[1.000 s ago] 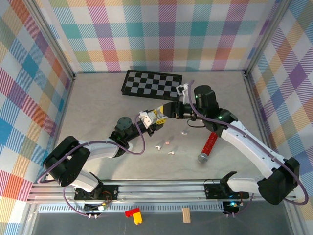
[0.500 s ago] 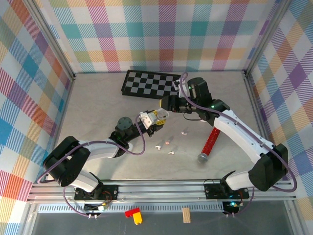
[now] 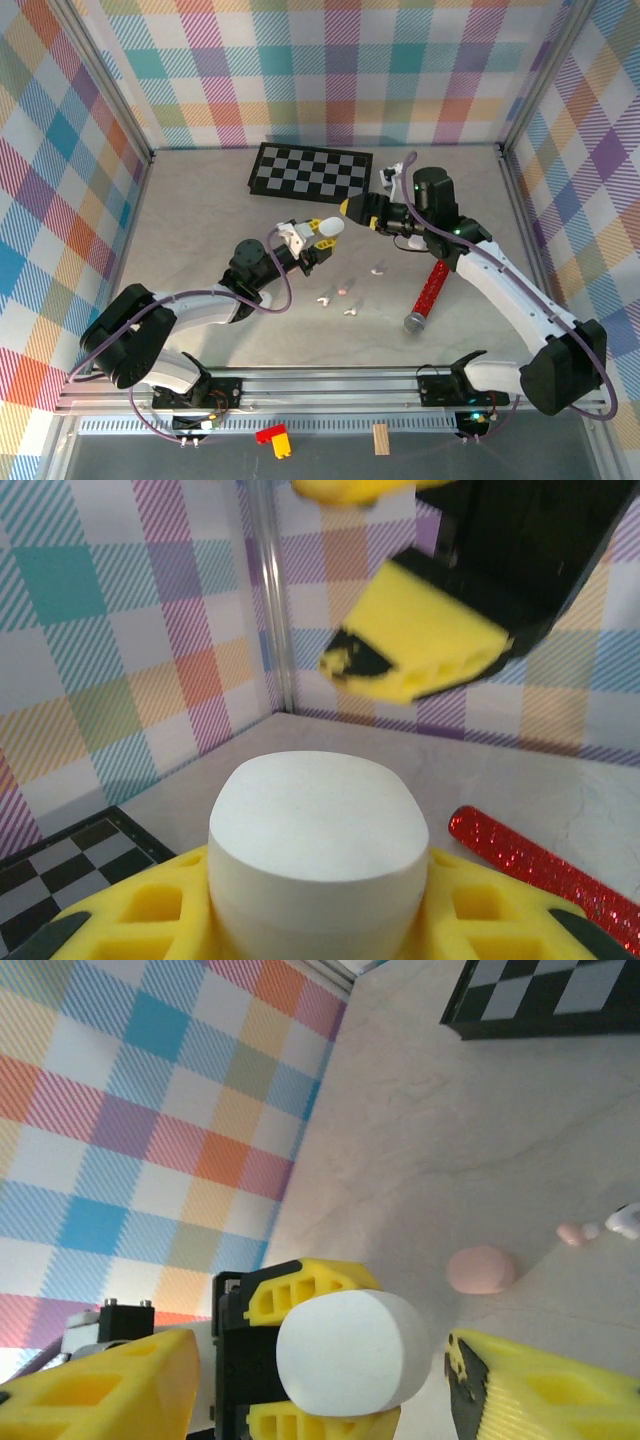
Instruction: Insert wireless bluetooth earbuds into charging case
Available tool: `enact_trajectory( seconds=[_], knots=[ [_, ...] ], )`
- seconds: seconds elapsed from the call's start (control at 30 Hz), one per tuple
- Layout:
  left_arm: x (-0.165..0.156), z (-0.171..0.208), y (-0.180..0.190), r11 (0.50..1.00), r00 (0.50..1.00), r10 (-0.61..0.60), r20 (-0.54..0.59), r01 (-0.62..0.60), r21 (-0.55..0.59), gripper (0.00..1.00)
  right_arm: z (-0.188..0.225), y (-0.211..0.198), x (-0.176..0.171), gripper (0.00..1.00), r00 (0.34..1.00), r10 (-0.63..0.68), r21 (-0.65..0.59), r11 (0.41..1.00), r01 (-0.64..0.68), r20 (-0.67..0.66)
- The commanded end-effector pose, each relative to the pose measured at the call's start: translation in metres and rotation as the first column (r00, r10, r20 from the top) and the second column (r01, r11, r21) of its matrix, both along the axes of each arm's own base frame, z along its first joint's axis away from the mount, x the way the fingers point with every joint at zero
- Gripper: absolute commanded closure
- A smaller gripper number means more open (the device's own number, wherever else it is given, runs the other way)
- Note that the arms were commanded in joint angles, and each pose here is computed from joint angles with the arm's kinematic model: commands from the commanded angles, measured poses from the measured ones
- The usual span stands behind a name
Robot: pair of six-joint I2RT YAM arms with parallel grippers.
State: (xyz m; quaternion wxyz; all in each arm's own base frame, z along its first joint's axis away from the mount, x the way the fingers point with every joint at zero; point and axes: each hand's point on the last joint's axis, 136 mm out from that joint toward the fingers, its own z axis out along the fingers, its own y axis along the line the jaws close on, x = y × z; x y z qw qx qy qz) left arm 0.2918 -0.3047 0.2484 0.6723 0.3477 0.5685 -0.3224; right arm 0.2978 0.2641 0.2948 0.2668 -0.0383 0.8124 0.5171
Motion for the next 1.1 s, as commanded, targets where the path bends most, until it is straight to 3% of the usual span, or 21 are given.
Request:
enact_trajectory(
  seconds=[0.0, 0.2, 0.37, 0.7, 0.83, 0.97, 1.07],
  knots=[
    [-0.010, 0.046, 0.001, 0.987, 0.998, -0.038, 0.041, 0.044, -0.153, 0.72, 0.012, 0.015, -0.007, 0.32, 0.991, 0.112, 0.167, 0.981, -0.100, -0.068],
    [-0.010, 0.062, -0.001, 0.979, 0.997, -0.053, 0.048, 0.061, -0.195, 0.72, 0.016, 0.030, -0.010, 0.34, 0.969, 0.220, 0.305, 0.936, -0.177, -0.114],
    [-0.004, 0.063, -0.006, 0.972, 0.996, -0.054, 0.065, 0.067, -0.226, 0.72, 0.012, 0.038, -0.004, 0.42, 0.949, 0.265, 0.369, 0.910, -0.188, -0.172],
    [0.001, 0.051, -0.005, 0.979, 0.998, -0.024, 0.061, 0.035, -0.201, 0.69, 0.001, 0.030, -0.004, 0.76, 0.966, 0.196, 0.299, 0.944, -0.139, -0.169],
    [0.001, 0.045, -0.003, 0.981, 0.999, -0.019, 0.045, 0.027, -0.192, 0.45, -0.003, 0.028, 0.001, 0.79, 0.976, 0.167, 0.278, 0.953, -0.122, -0.143],
    [0.004, 0.028, 0.013, 0.986, 0.999, 0.036, -0.006, -0.037, -0.162, 0.13, -0.028, 0.014, 0.018, 0.79, 0.986, 0.079, 0.200, 0.979, -0.049, -0.146],
    [0.003, 0.011, 0.028, 0.988, 0.994, 0.088, -0.058, -0.095, -0.119, 0.02, -0.057, -0.004, 0.036, 0.78, 0.990, -0.028, 0.086, 0.996, 0.040, -0.137]
  ],
)
